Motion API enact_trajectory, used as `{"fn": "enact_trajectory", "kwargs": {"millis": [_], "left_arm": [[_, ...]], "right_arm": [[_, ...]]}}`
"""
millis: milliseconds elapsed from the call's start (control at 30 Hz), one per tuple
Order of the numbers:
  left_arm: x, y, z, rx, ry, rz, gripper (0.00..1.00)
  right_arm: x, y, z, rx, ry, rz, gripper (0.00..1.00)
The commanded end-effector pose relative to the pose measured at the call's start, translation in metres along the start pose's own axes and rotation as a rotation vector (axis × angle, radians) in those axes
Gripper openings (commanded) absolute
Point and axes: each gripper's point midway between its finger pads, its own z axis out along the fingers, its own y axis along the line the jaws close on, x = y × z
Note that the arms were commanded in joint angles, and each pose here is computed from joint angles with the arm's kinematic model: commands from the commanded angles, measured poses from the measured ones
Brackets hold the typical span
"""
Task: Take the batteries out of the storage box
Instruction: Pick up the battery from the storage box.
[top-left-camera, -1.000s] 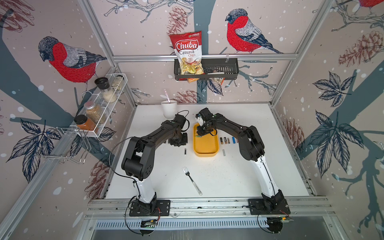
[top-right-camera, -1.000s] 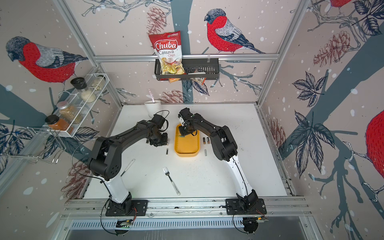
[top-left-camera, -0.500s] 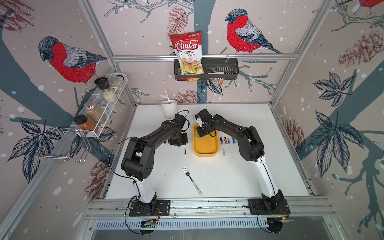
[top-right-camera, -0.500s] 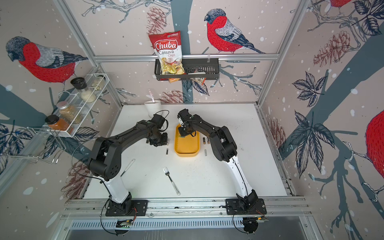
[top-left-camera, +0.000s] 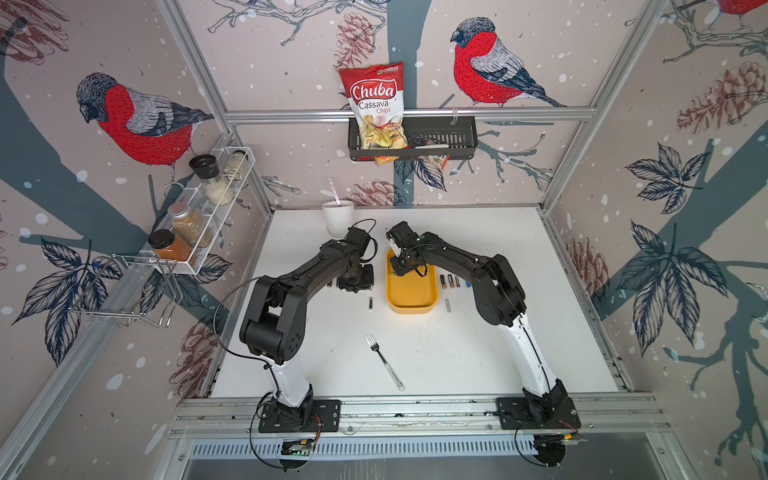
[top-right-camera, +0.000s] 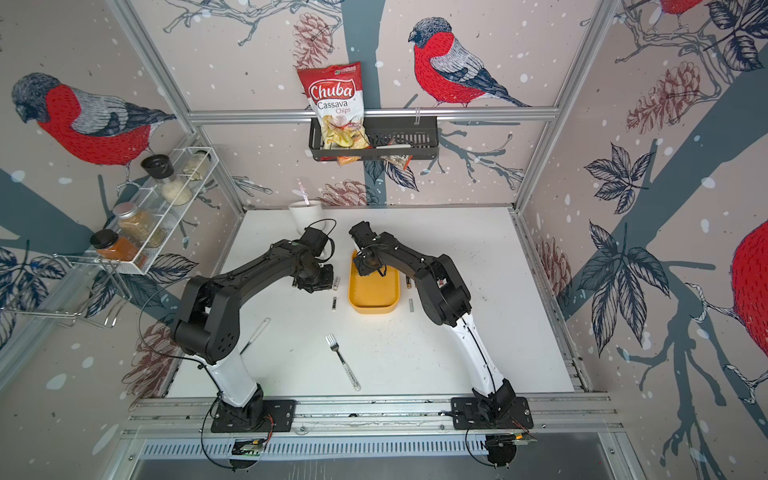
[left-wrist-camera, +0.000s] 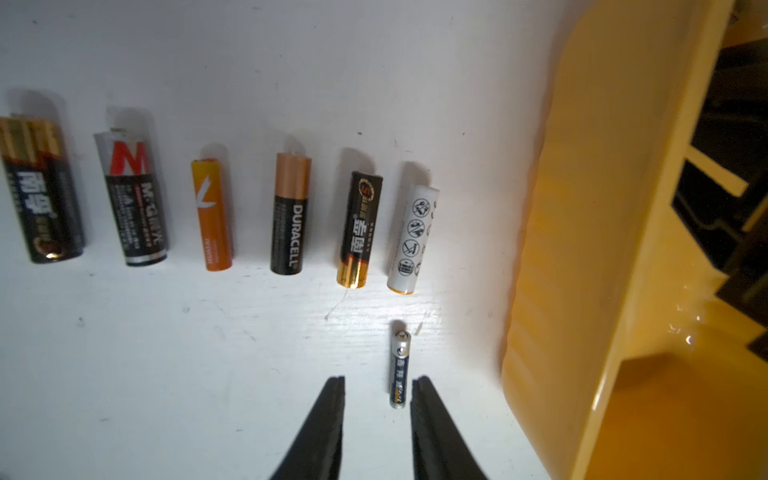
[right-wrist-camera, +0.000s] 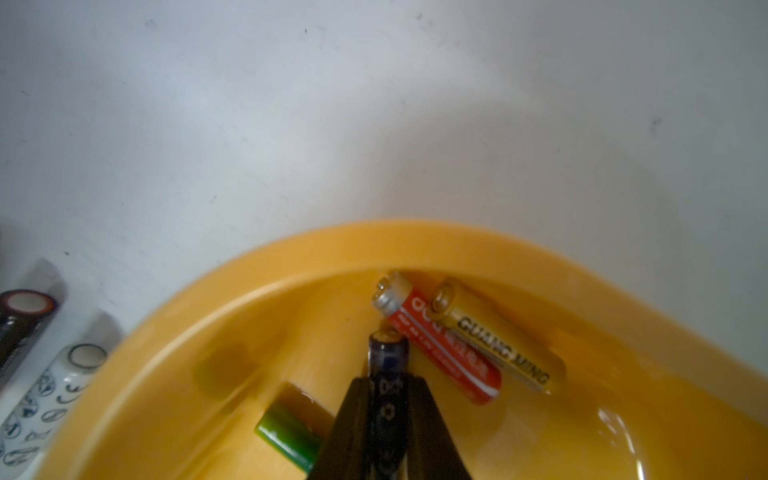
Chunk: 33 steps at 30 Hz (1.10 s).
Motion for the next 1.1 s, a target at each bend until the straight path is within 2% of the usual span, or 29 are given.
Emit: {"fn": "enact_trajectory", "kwargs": {"millis": [0, 533, 1067], "left_arm": [[0.002, 0.003, -0.005, -0.012, 0.008, 0.002, 0.32], [-0.003, 0.004, -0.007, -0.013, 0.001, 0.006, 0.32], [-0.006, 0.005, -0.004, -0.002, -0.002, 0.008, 0.32]], "right_arm": [[0.016, -0.002, -0.007, -0.008, 0.080, 0.021, 0.19], [0.016, -0.004, -0.048, -0.081, 0.060, 0.121, 0.18], [0.033, -0.032, -0.096, -0.044, 0.027, 0.211, 0.19]]}}
